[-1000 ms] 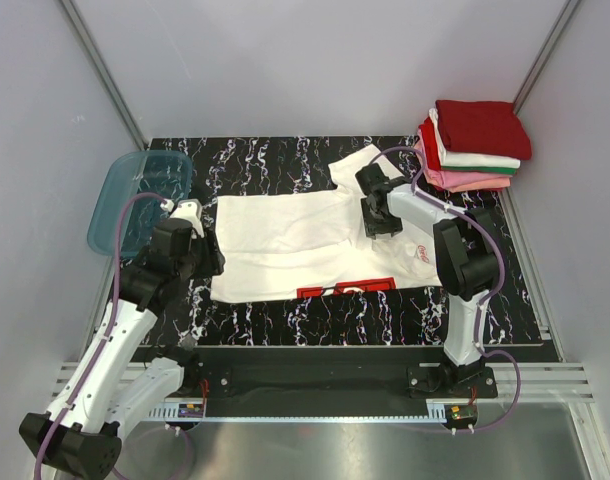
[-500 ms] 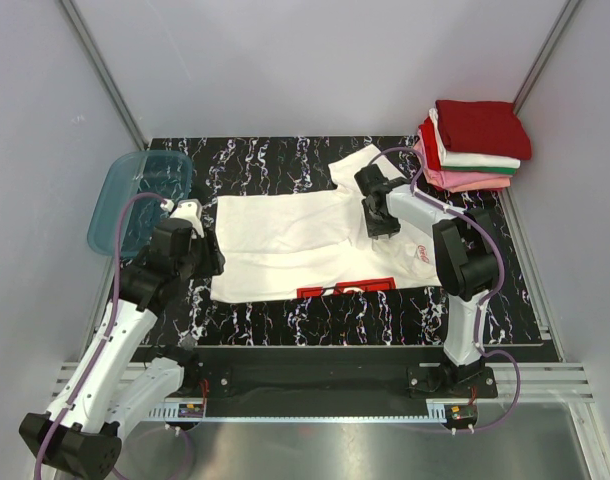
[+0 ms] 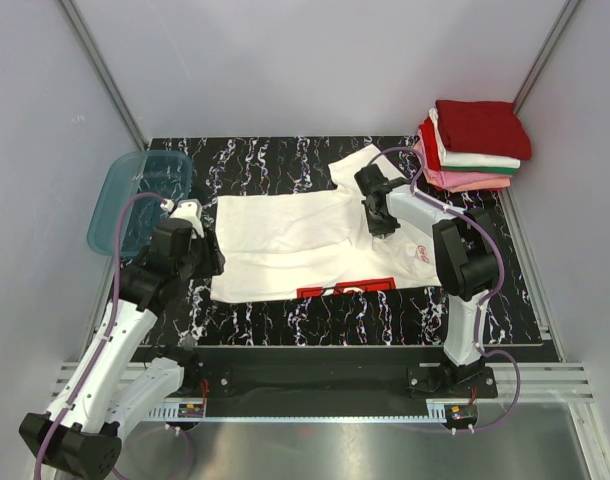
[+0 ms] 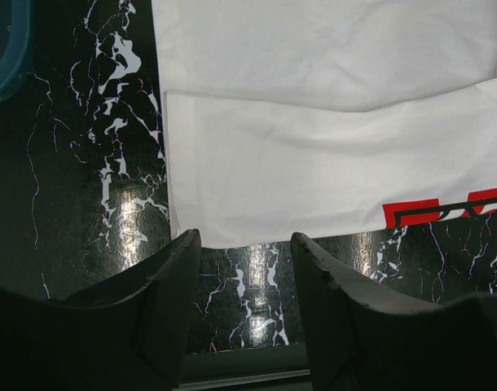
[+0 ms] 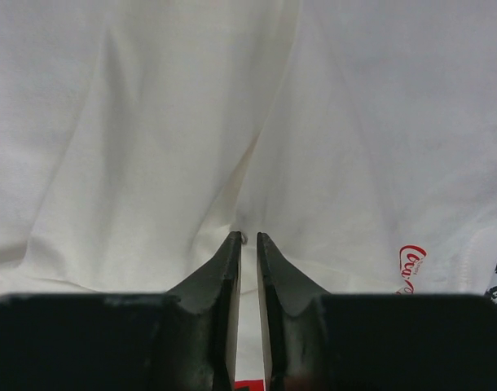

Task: Fold and stack the t-shirts
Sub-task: Fold the tshirt

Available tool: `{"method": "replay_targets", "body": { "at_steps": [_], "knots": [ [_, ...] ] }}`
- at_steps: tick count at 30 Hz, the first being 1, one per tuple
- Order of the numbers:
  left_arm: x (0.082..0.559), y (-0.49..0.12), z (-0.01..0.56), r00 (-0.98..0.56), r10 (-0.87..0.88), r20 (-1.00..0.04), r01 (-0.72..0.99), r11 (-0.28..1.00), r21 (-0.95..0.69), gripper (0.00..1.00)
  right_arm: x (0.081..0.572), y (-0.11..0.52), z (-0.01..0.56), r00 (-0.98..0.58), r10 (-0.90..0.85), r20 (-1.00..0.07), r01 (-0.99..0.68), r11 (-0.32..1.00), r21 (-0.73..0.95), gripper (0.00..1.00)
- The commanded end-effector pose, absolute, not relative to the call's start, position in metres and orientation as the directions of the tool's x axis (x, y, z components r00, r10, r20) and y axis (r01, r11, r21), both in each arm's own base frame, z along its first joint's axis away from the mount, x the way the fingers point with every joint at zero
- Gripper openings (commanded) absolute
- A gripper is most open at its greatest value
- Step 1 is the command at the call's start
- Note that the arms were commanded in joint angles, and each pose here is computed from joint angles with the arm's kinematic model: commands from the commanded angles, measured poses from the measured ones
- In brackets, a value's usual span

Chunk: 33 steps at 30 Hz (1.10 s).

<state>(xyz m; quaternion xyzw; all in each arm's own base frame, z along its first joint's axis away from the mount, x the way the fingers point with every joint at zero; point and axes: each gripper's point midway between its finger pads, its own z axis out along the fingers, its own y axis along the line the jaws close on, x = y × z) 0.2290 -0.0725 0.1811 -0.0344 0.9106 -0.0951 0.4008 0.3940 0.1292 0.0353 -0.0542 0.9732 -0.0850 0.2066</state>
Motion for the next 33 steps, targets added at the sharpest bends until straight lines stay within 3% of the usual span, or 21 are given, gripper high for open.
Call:
{"method": "replay_targets", "body": {
  "at_steps": [1, 13, 19, 23, 33],
  "knots": [
    [0.236, -0.072, 0.188, -0.641, -0.144, -0.754, 0.018, 0.979, -0.202, 0.54, 0.397, 0.136, 0.034, -0.899, -0.143, -0.414, -0.077, 0.982, -0.173, 0.19],
    [0.237, -0.072, 0.188, -0.64, -0.145, -0.755, 0.016, 0.979, -0.202, 0.54, 0.396, 0.137, 0.027, -0.904, -0.137, -0.405, -0.076, 0.983, -0.164, 0.23],
    [0.237, -0.072, 0.188, -0.64, -0.144, -0.755, 0.017, 0.979, -0.201, 0.54, 0.395, 0.139, 0.018, -0.911, -0.141, -0.388, -0.085, 0.984, -0.157, 0.16],
    [0.237, -0.072, 0.189, -0.638, -0.144, -0.757, 0.018, 0.979, -0.202, 0.54, 0.393, 0.138, 0.013, -0.915, -0.143, -0.378, -0.087, 0.983, -0.16, 0.0],
    [0.237, -0.072, 0.189, -0.639, -0.144, -0.756, 0.018, 0.979, -0.201, 0.54, 0.402, 0.114, 0.056, -0.882, -0.152, -0.446, -0.026, 0.961, -0.277, 0.0]
  ]
}}
